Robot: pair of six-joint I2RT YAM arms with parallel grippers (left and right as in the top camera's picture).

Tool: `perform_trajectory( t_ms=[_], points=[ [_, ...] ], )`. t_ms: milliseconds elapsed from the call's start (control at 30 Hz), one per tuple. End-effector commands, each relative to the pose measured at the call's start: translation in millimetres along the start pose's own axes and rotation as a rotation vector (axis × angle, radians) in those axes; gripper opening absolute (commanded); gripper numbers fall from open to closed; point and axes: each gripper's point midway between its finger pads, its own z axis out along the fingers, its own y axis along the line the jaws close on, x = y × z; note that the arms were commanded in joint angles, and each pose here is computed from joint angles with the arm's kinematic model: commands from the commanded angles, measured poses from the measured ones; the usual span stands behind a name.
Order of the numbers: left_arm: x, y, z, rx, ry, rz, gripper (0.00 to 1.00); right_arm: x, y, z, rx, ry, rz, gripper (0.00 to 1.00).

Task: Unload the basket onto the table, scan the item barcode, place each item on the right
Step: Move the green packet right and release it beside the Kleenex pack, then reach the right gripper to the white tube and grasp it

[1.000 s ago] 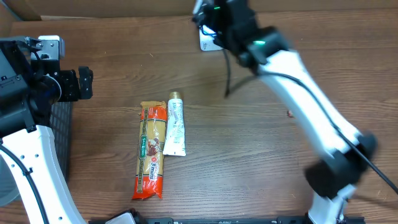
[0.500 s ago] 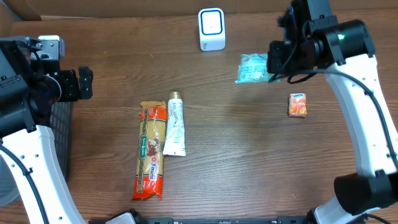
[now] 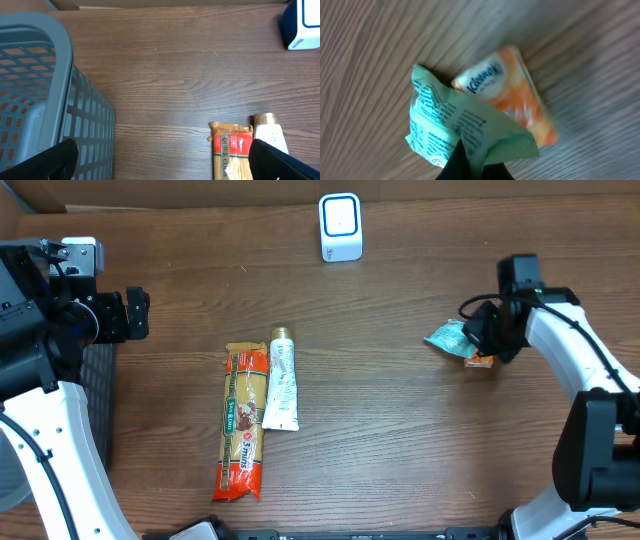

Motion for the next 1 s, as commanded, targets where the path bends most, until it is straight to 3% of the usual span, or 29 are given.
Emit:
perform_trajectory(
  t_ms=[0, 67, 100, 200, 400, 533, 700, 967],
  points=[
    [-5, 0, -3, 0.003, -0.017, 0.021, 1.0, -19, -15, -7, 0.028, -0.06, 0.032, 0.21],
    [-5, 0, -3, 0.003, -0.017, 0.021, 1.0, -22, -21, -8, 0.038, -0.057, -0.029, 0.55],
    [-5, -1, -3, 0.004, -0.017, 0.022, 1.0, -23, -24, -8, 0.044, -0.053, -0.053, 0.61],
    [-5, 0, -3, 0.003, -0.017, 0.021, 1.0, -27, -30, -14, 0.053, -0.043, -0.098, 0.69],
    [-5, -1, -3, 0.004, -0.017, 0.022, 1.0, -39, -11, -63, 0.002, -0.023, -0.191, 0.76],
    [-5, -1, -3, 0.004, -0.017, 0.022, 1.0, -27, 37, -102, -0.161, 0.014, -0.341, 0.79],
    [-5, 0, -3, 0.003, -0.017, 0.021, 1.0, 22, 100, -111, -0.378, 0.107, -0.484, 0.81],
    [-5, 0, -3, 0.003, -0.017, 0.021, 1.0, 135, 175, -80, -0.473, 0.206, -0.682, 0.82]
  ],
)
